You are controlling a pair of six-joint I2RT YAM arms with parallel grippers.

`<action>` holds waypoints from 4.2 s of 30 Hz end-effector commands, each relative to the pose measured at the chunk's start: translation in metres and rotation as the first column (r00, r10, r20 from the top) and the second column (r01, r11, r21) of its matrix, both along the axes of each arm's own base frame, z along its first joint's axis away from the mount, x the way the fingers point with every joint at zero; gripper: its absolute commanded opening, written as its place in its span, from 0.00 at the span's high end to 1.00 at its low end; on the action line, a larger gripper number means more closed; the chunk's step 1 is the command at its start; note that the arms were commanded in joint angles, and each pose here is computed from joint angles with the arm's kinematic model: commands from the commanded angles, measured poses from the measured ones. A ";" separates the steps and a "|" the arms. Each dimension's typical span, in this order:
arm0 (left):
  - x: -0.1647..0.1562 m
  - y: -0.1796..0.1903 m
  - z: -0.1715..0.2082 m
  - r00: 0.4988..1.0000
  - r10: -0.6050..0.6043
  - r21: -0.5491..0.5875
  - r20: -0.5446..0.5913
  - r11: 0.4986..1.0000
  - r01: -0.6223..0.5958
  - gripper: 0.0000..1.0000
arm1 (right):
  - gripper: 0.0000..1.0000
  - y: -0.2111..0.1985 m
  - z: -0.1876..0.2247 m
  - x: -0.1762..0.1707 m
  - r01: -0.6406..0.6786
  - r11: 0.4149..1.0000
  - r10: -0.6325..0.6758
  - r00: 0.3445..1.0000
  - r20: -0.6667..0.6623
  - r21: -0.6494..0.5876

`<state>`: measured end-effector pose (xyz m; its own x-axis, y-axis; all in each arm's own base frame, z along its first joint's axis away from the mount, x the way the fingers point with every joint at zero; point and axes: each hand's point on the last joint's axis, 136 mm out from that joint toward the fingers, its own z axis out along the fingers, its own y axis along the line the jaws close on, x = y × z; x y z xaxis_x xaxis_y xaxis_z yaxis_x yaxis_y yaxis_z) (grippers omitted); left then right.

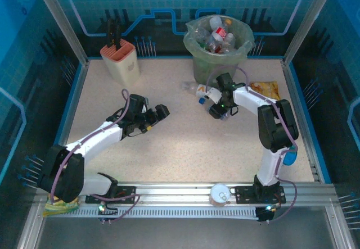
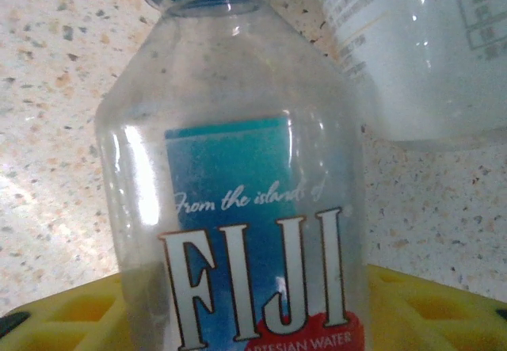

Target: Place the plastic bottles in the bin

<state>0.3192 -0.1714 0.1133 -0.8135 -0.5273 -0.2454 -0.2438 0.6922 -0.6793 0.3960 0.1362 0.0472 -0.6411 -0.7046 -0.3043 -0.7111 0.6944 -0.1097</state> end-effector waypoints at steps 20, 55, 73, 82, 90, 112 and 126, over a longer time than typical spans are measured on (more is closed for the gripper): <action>0.010 -0.003 -0.007 1.000 -0.007 -0.003 -0.018 1.000 0.007 0.01 | 0.53 0.037 0.319 0.018 0.073 0.841 -0.285 0.902 0.324 0.536; -0.001 0.008 0.005 1.000 0.026 0.013 -0.007 1.000 -0.026 0.01 | 0.07 -0.066 0.294 0.206 0.436 0.794 -0.608 0.590 0.532 0.424; -0.001 0.006 -0.001 1.000 0.019 0.007 -0.012 1.000 -0.019 0.01 | 0.02 0.016 0.378 0.115 0.075 0.921 -0.327 0.681 0.655 0.382; 0.000 0.021 0.002 0.998 0.059 0.039 0.009 0.997 -0.060 0.01 | 0.02 0.111 0.300 0.035 -0.353 0.932 0.225 0.748 0.624 0.087; -0.007 0.048 0.008 0.993 0.116 0.038 0.019 0.992 -0.117 0.01 | 0.05 0.128 0.190 0.037 -0.369 0.923 0.380 0.817 0.435 -0.114; -0.014 0.063 0.006 0.989 0.149 0.024 0.019 0.988 -0.150 0.01 | 0.13 0.114 0.015 0.132 -0.302 0.829 0.484 0.808 0.336 -0.470; -0.012 0.063 0.008 0.987 0.157 0.014 0.020 0.987 -0.158 0.01 | 0.43 0.136 0.043 0.118 -0.343 0.856 0.488 0.783 0.387 -0.386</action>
<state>0.3089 -0.1105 0.1220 -0.7126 -0.6494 -0.2655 -0.3445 0.6535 -0.6740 0.5175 0.2562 0.0497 -0.1405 -0.9796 -0.1436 -0.7649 0.1995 -0.6125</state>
